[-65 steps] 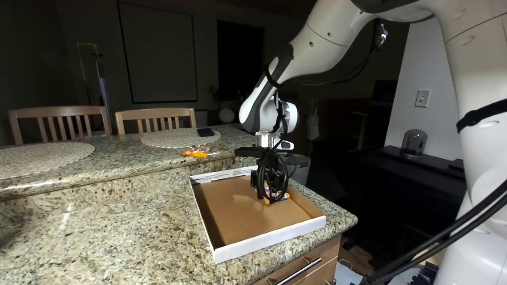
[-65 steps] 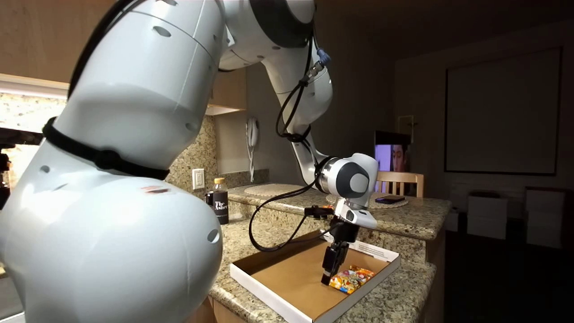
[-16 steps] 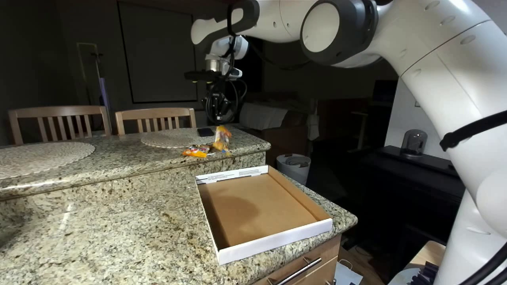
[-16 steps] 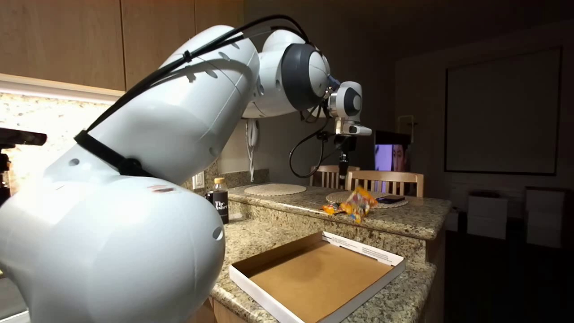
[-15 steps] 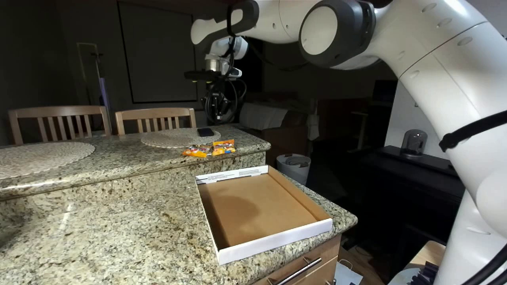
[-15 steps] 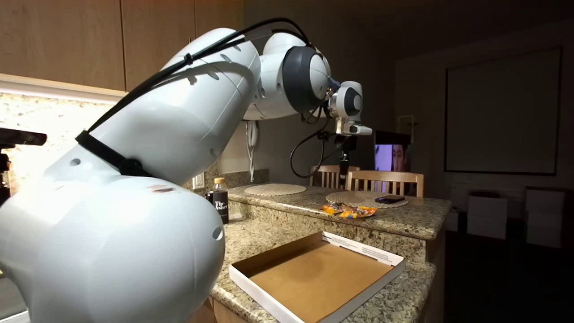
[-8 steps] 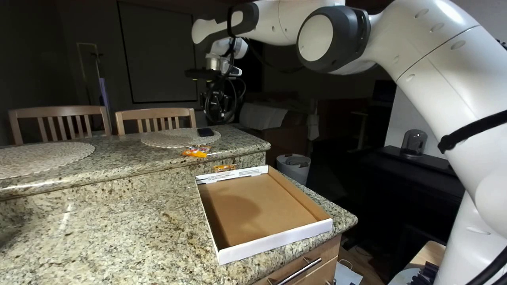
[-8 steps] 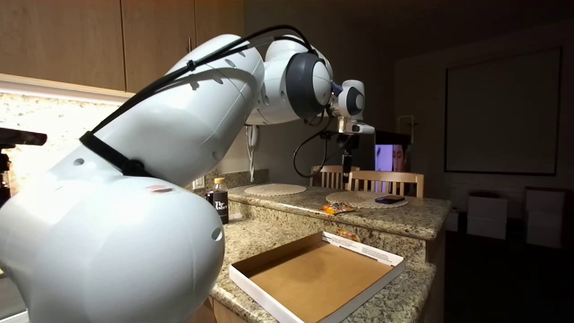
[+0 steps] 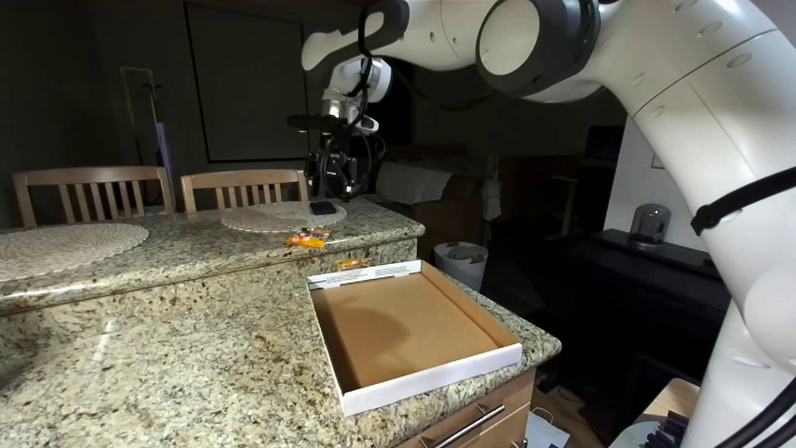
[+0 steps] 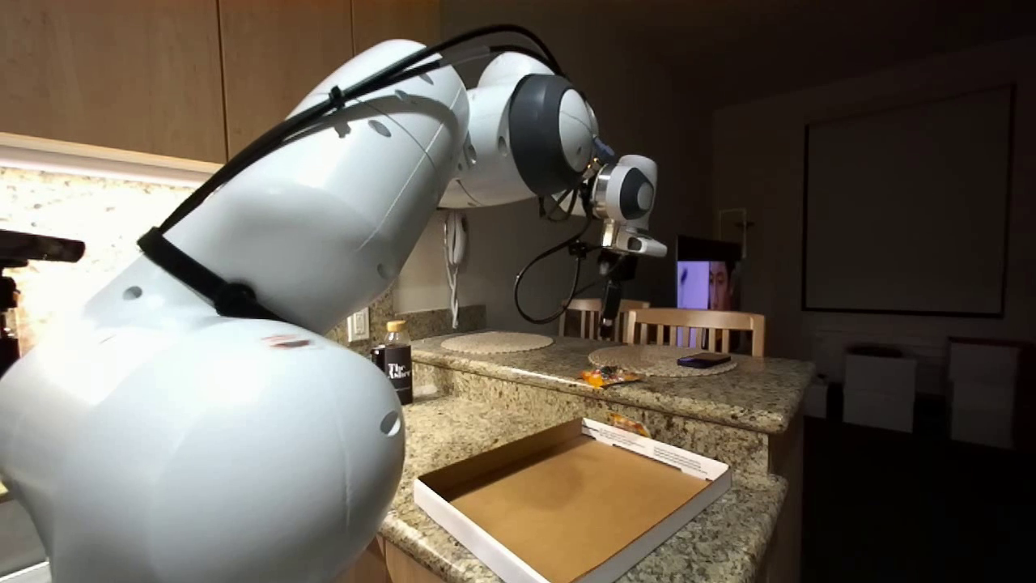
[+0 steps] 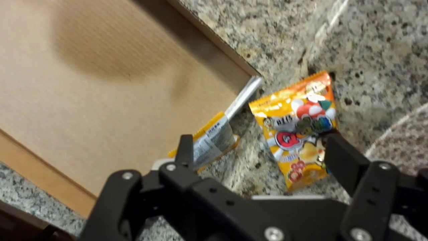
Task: Remove the objects from the box
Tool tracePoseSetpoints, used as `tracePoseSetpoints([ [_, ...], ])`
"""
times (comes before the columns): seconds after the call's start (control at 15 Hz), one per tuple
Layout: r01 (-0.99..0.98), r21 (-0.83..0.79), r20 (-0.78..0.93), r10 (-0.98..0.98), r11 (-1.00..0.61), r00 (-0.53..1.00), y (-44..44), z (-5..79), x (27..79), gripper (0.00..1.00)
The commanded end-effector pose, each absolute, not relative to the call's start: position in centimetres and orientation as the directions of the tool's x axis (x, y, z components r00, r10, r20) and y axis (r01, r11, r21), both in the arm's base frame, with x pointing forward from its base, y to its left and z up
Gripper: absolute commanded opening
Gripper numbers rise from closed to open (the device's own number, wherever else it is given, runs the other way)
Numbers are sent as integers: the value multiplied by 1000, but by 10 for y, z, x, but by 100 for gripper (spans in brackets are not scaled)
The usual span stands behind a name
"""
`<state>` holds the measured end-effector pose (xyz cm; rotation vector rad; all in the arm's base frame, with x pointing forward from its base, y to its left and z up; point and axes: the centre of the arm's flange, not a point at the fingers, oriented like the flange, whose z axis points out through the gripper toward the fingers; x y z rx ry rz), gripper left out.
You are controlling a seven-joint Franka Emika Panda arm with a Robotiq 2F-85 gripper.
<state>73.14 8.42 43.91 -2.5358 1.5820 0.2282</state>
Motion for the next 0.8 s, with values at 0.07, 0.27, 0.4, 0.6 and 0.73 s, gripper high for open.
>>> tracePoseSetpoints([
  [0.07, -910, -30, -327, -856, -414, 401, 80, 392, 652, 100],
  [0.27, -935, 16, -398, -860, -354, 319, 61, 364, 641, 100],
  [0.4, -951, 36, -450, -854, -308, 260, 48, 343, 628, 100],
  [0.6, -963, 105, -485, -858, -248, 168, 38, 305, 613, 100],
  [0.73, -965, 147, -482, -868, -216, 121, 36, 279, 604, 100],
])
